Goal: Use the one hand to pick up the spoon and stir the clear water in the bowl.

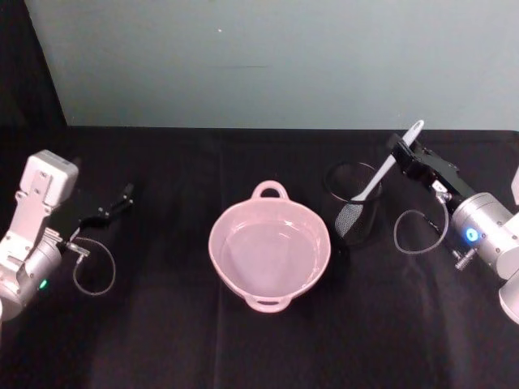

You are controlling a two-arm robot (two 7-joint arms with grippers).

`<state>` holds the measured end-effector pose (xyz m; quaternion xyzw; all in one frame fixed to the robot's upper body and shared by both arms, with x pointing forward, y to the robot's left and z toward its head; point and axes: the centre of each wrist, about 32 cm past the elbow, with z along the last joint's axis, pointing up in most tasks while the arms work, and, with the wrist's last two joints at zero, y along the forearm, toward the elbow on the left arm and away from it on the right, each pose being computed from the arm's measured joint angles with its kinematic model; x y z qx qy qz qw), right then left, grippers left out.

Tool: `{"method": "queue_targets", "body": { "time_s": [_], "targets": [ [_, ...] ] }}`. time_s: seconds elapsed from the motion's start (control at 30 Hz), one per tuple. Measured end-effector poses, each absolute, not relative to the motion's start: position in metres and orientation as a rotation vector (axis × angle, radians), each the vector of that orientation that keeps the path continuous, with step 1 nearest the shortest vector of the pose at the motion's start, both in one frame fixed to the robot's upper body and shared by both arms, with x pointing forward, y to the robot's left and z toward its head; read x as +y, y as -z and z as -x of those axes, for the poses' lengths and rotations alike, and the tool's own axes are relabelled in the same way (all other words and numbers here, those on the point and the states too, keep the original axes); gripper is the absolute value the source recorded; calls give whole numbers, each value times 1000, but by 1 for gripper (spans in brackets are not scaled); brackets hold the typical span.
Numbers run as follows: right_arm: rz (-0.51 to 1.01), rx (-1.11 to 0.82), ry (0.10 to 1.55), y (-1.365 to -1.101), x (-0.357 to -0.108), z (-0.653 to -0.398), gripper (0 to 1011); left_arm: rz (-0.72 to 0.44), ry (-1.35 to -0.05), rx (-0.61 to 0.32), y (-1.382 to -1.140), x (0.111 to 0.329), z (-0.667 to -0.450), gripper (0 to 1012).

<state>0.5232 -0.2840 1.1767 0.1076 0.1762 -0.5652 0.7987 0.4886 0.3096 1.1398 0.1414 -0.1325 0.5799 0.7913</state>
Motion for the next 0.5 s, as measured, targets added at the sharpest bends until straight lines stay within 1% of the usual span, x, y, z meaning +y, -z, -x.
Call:
{"method": "queue_targets", "body": {
  "time_s": [0.03,0.07,0.13,0.17,0.2,0.27,0.33,0.5],
  "targets": [
    [-231,378,1213,-1177,-284,-523,371,-304,-1248,-285,-1140,310,-489,1011],
    [-231,378,1213,-1177,-284,-523,309,-304,-1248,-285,-1140,310,-489,1011],
    [-231,378,1213,-1177,-284,-523,277,-304,-1248,-285,-1140,310,-489,1011],
    [-231,378,1213,-1177,-284,-523,208,-304,-1248,-285,-1140,310,-489,1011],
    [-231,378,1213,-1177,-284,-523,208,-304,-1248,-285,-1140,310,-489,1011],
    [-231,378,1213,-1177,-284,-523,146,-304,-1248,-285,-1140,310,-489,1011],
    [-231,378,1213,-1177,-284,-523,126,-304,-1248,-285,-1140,310,-489,1011],
    [-231,378,1213,-1177,-284,-523,126,-304,-1248,-285,-1140,310,-489,1011]
  ]
}}
